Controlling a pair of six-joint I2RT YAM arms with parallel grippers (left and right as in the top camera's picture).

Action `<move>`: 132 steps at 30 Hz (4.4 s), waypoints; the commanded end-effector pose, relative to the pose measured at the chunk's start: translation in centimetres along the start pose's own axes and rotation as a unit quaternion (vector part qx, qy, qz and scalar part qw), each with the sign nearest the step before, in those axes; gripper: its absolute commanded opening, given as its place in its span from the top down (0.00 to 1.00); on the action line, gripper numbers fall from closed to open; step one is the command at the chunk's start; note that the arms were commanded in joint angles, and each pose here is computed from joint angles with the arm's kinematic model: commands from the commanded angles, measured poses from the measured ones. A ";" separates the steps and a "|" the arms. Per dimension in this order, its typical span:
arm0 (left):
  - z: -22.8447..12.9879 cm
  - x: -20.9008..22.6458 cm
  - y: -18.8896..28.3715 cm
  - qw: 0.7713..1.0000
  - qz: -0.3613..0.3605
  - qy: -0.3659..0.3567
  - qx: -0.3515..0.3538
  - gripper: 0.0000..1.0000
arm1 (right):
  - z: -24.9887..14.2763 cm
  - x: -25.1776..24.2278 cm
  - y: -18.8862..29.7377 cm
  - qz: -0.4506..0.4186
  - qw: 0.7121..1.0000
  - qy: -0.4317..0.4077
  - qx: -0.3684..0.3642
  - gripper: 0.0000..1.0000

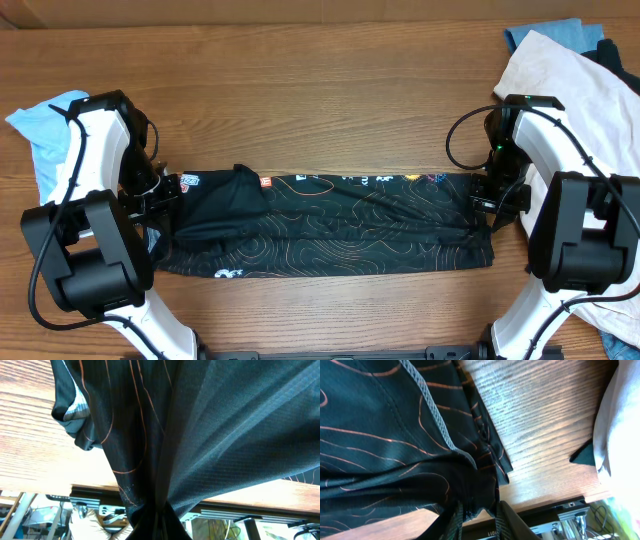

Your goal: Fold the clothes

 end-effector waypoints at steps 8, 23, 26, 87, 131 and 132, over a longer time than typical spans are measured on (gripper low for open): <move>-0.7 0.9 0.5 1.000 0.021 0.021 -0.007 0.96 | 0.4 -0.3 0.1 -0.003 1.000 -0.007 -0.021 0.58; -1.3 0.0 1.6 0.999 -0.004 -0.023 -0.042 0.94 | 1.4 -0.3 0.2 -0.001 0.999 -0.008 -0.047 0.57; -1.3 0.6 1.6 0.999 0.022 0.005 -0.045 0.92 | 1.5 -0.3 0.2 -0.001 0.999 -0.008 -0.050 0.57; 5.2 -7.1 2.8 0.961 -0.223 -0.132 -0.091 0.96 | 1.7 -0.1 0.2 0.007 0.998 -0.007 -0.056 0.58; -7.4 -13.8 -0.3 0.891 -0.146 -0.425 0.058 0.81 | 1.6 -0.3 0.2 -0.002 0.999 -0.006 -0.054 0.58; -7.2 -13.7 -0.3 0.894 -0.139 -0.423 0.053 0.81 | 1.6 -0.2 0.2 0.000 0.999 -0.006 -0.054 0.58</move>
Point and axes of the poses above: each gripper's point midway between its finger pads, its own y axis back along the fingers, its own x axis along the line the jaws close on, z = x × y, the point moved 7 cm from there along y, back along the fingers, and after that the axes turned 15 degrees about y, right-handed, at the moved point
